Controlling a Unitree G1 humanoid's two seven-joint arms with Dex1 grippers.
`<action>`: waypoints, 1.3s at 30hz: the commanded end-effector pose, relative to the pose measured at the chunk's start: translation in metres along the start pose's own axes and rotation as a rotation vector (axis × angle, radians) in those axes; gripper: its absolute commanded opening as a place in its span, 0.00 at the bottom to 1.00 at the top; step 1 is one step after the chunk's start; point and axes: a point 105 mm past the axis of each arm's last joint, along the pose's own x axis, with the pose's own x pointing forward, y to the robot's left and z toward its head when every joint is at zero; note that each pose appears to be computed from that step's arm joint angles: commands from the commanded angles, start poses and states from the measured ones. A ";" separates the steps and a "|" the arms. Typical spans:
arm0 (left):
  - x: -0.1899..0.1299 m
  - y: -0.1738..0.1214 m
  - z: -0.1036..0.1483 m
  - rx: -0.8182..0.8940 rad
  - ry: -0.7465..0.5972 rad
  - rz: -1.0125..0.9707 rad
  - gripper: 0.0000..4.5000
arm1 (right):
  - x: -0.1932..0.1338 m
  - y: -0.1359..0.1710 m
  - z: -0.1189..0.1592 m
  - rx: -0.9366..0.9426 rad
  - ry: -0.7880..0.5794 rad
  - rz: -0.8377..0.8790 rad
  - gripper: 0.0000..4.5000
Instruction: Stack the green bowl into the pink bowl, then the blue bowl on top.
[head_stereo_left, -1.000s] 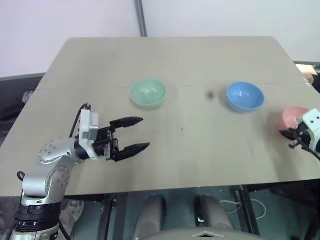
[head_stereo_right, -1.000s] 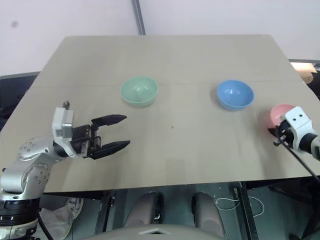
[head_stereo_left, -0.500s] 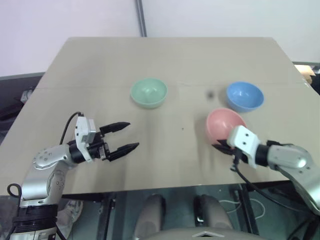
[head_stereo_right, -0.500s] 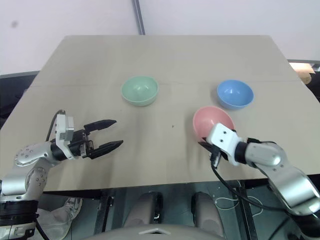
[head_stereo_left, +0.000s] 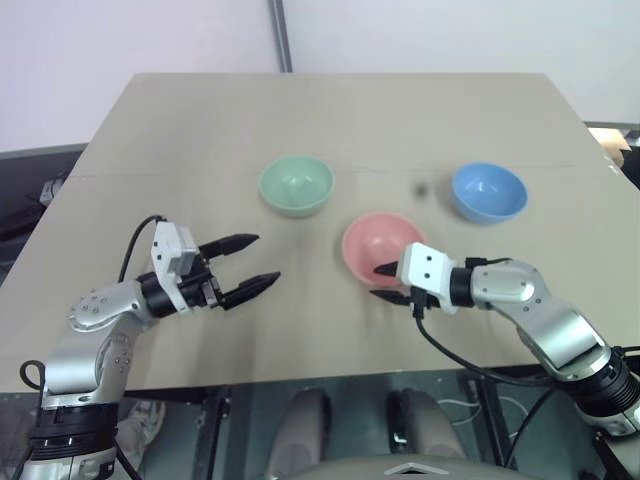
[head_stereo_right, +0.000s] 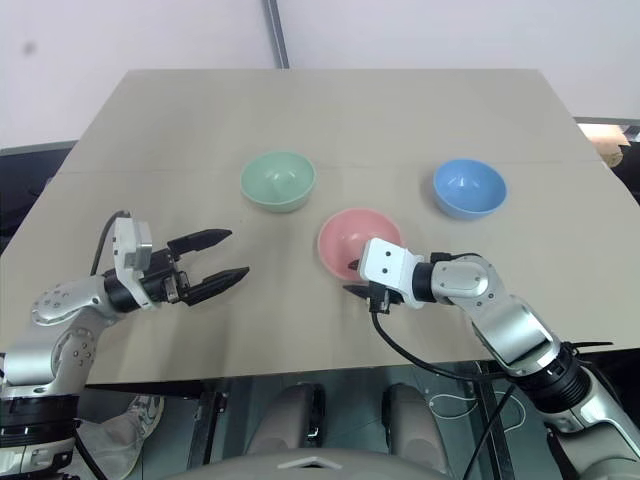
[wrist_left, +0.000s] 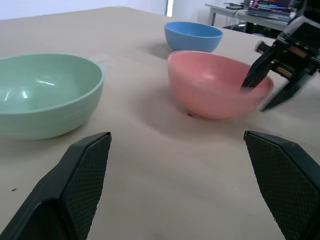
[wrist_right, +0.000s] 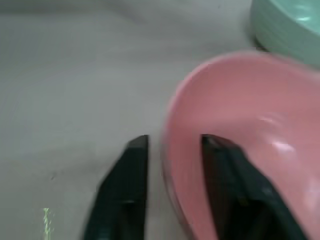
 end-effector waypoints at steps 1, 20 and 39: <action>0.010 0.000 0.015 0.094 0.002 0.021 1.00 | -0.019 -0.006 0.014 -0.052 -0.010 -0.030 0.66; 0.090 0.085 0.030 0.938 0.662 0.079 1.00 | -0.112 -0.036 0.051 0.148 -0.168 -0.418 0.66; 0.116 0.064 0.041 0.960 0.548 -0.106 0.03 | -0.129 -0.039 0.044 0.124 -0.137 -0.561 0.67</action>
